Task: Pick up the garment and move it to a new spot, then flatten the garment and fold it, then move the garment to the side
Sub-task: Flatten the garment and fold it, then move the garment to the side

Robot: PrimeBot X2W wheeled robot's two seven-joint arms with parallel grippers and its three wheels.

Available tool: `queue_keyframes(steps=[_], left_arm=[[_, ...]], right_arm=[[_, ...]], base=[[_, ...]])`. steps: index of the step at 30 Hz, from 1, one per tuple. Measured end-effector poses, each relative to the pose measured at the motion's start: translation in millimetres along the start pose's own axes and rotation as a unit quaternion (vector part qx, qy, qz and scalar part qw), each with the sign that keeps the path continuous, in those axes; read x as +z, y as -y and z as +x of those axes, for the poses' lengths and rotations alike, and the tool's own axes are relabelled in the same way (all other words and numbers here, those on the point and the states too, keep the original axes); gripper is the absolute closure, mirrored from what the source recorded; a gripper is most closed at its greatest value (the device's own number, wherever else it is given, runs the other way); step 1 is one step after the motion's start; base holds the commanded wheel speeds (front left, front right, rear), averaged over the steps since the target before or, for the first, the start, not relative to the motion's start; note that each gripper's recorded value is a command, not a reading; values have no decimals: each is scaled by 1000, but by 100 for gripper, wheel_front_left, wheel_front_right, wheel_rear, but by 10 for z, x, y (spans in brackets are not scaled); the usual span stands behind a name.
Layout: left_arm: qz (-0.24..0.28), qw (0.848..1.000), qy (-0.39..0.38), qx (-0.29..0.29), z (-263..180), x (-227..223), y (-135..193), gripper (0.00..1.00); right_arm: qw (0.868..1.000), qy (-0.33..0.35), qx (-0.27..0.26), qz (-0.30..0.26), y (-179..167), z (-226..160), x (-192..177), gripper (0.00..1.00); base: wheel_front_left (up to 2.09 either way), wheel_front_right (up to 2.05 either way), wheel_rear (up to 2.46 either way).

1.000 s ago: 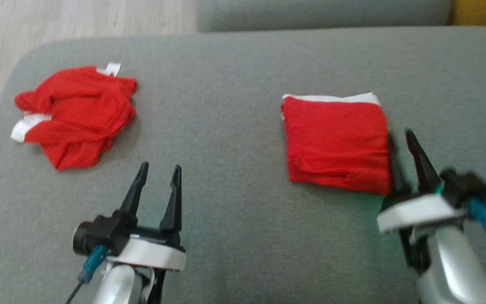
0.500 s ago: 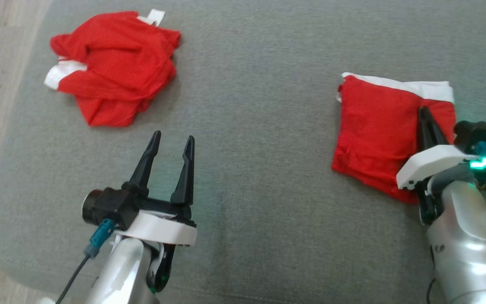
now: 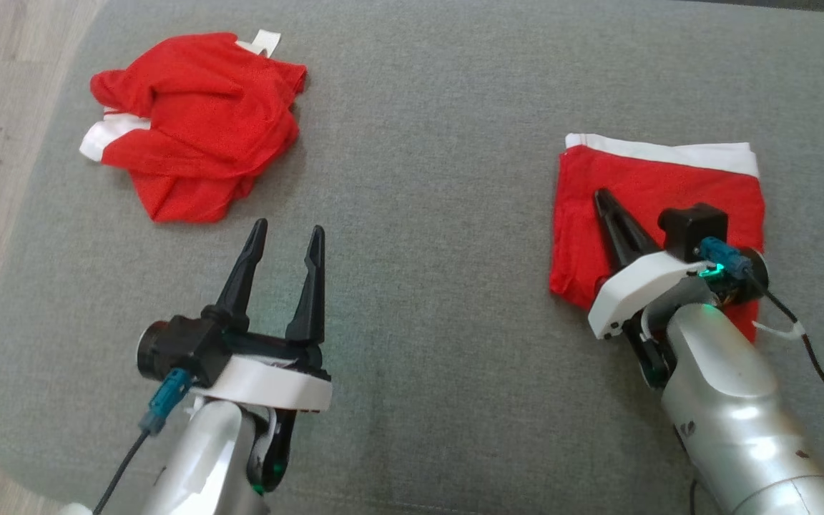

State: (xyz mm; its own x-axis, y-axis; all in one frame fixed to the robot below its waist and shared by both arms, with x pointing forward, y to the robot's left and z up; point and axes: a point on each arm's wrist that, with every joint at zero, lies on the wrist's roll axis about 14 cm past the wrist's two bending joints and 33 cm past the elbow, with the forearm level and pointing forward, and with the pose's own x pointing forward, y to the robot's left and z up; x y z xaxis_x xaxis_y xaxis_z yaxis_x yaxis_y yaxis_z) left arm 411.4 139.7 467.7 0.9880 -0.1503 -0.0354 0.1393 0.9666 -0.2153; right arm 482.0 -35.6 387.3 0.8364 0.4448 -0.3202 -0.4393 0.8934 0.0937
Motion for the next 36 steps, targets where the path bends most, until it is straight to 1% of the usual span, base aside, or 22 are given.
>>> queue_keyframes(steps=[3, 7, 9, 11, 14, 15, 16, 17, 22, 26, 29, 36], left_arm=[[0, 1000, 5, -3, 3, 32, 20, 0], [4, 1000, 14, -5, 13, 94, 37, 0], [6, 1000, 18, -7, 11, 126, 54, 0], [3, 1000, 17, -12, -12, 110, 97, 0], [-2, 1000, 14, -13, -39, 78, 123, 0], [0, 1000, 13, -16, -38, 73, 143, 0], [2, 1000, 13, -19, -32, 69, 163, 0], [3, 1000, 15, -21, -17, 81, 180, 0], [2, 999, 24, -43, 20, 146, 331, 0], [1, 999, 14, -50, -34, 77, 396, 0], [1, 999, 7, -53, -63, 36, 415, 0], [0, 999, 4, -53, -58, 13, 415, 0]], right_arm=[[1000, -6, -2, 3, 7, -42, -24, 100], [1000, 8, -15, 6, 83, -114, 78, 100], [998, 44, -31, 17, 176, -159, 295, 100], [994, 90, -52, 29, 299, -244, 557, 100], [988, 129, -81, 41, 466, -467, 706, 100], [985, 138, -93, 43, 527, -566, 713, 89], [983, 144, -103, 42, 572, -663, 709, 29], [981, 150, -113, 41, 619, -766, 702, 0], [972, 173, -150, 49, 735, -1212, 652, 0], [972, 162, -162, 56, 692, -1435, 457, 0], [973, 148, -164, 64, 639, -1506, 321, 0], [973, 152, -162, 64, 640, -1479, 354, 0]], base=[[0, 0, 0], [0, 0, 0], [0, 0, 0], [0, 0, 0], [0, 0, 0], [0, 0, 0], [0, 0, 0], [0, 0, 0], [0, 0, 0], [0, 0, 0], [0, 0, 0], [0, 0, 0]])
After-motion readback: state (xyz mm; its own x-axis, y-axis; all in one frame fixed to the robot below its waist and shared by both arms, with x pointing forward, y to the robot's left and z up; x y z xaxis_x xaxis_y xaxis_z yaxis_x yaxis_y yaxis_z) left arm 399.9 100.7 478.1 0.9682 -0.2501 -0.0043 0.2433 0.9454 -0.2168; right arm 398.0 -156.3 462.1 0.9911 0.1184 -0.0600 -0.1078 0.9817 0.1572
